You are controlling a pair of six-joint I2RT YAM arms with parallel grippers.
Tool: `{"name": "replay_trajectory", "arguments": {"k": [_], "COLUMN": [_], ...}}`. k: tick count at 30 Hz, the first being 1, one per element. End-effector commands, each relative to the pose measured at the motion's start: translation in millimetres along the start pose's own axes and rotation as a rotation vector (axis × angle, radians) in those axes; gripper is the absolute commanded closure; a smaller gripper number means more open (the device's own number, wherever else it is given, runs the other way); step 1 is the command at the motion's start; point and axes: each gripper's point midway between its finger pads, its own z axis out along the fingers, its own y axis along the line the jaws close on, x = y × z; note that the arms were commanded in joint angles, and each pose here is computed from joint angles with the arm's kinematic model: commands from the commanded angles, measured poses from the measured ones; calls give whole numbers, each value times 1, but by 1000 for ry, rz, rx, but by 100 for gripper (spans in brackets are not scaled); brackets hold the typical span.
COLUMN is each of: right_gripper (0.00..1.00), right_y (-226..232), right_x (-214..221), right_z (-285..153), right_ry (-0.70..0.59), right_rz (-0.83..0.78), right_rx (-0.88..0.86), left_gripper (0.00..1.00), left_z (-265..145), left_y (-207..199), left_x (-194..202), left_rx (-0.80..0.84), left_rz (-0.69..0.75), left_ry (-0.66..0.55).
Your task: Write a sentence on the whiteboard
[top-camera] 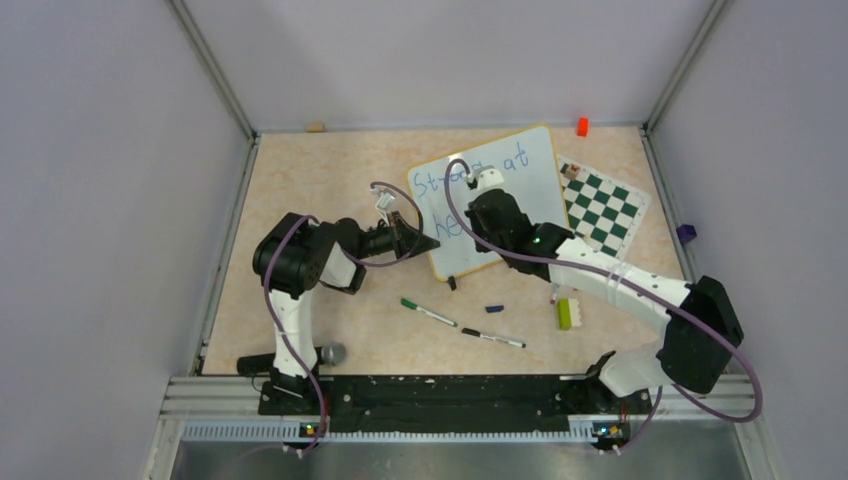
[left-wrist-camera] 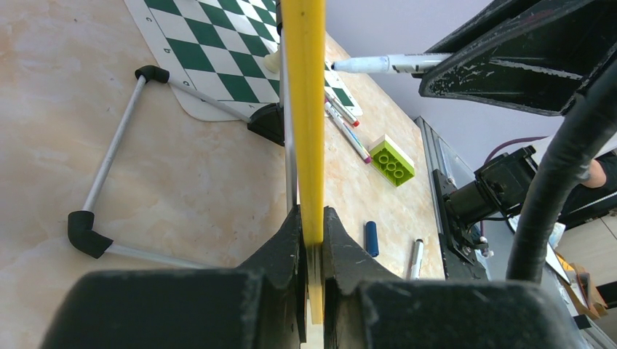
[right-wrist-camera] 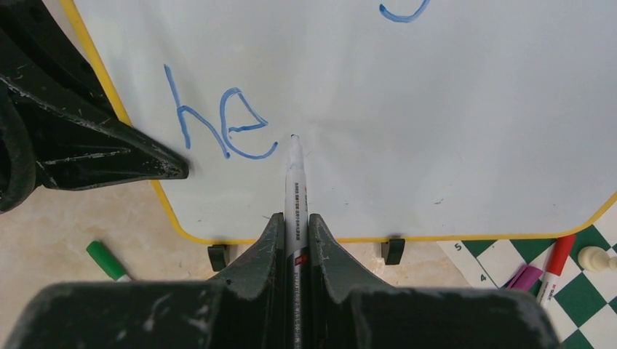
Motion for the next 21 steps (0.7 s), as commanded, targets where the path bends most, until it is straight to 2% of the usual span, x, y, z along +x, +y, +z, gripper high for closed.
{"name": "replay_trajectory", "arguments": {"k": [1, 13, 21], "right_gripper": [100, 100, 100], "right_y": [-8, -13, -6], "right_x": [-33, -38, -40], "right_z": [0, 11, 17], "right_ry": [-75, -75, -65], "right_rz": [25, 8, -9], "right_rx": [54, 111, 85], "left_gripper": [100, 100, 100], "left_z": [5, 5, 5], "left_y": [-25, -25, -25], "left_x": [11, 12, 12], "left_rx": [118, 118, 118], "left_rz": [127, 125, 127], "left_ry": [59, 60, 60]}}
